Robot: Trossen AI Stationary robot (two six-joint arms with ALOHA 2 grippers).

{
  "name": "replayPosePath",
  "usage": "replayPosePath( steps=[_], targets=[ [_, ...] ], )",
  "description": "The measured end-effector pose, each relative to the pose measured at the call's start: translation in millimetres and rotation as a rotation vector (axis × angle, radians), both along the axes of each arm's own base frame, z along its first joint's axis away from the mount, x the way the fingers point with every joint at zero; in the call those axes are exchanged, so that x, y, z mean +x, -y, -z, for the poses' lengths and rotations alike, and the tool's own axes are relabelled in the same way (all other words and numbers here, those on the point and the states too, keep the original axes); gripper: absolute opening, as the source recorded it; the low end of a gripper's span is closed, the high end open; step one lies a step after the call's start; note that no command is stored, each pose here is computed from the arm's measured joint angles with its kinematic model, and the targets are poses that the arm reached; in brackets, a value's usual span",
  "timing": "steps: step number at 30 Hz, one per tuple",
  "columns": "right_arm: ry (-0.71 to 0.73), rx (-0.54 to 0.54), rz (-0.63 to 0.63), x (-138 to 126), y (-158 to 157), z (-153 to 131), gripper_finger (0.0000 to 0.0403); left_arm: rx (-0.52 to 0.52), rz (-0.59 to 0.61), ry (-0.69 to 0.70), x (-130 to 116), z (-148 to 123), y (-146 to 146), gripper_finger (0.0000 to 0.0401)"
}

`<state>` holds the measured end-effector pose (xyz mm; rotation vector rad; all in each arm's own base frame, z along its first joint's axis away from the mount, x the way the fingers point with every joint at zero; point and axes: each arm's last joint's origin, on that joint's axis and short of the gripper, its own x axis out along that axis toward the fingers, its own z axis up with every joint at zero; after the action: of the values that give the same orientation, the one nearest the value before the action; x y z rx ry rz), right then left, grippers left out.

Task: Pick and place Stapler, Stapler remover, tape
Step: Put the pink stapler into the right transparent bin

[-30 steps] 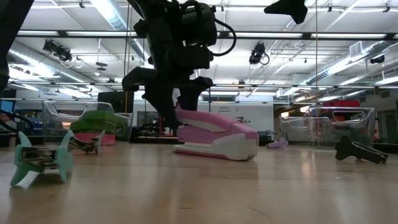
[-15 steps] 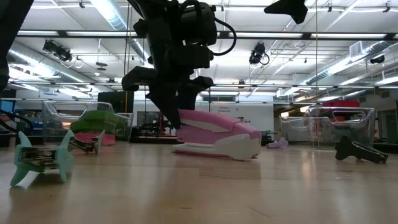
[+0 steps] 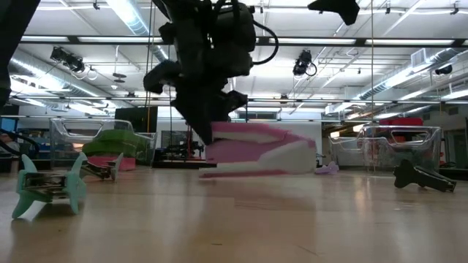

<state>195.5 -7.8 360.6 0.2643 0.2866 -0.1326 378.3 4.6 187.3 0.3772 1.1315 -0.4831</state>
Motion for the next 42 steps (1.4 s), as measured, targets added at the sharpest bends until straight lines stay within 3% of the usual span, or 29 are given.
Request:
replayPosePath(
  steps=[9,19,26,34,42],
  targets=[
    [0.184,-0.052,-0.010,-1.8,-0.1,-19.3,0.0276,-0.032,-0.030,0.103,19.7,-52.1,-1.5,0.0133],
    [0.352,-0.125,0.065,-35.6,1.1,-43.6,0.0276,0.024,-0.102,0.171,23.2,-119.9,-23.9,0.0133],
    [0.357,-0.161,0.126,-55.2,2.3,-47.1,0.0276,0.073,-0.178,0.238,18.1,-161.4,-46.2,0.0133],
    [0.314,-0.174,0.147,-60.2,2.9,-43.7,0.0276,0.093,-0.247,0.375,11.0,-205.9,-67.8,0.0133],
    [0.242,-0.215,0.135,-60.1,2.9,-37.5,0.0276,0.122,-0.302,0.453,2.0,-231.1,-84.4,0.0133]
  ],
)
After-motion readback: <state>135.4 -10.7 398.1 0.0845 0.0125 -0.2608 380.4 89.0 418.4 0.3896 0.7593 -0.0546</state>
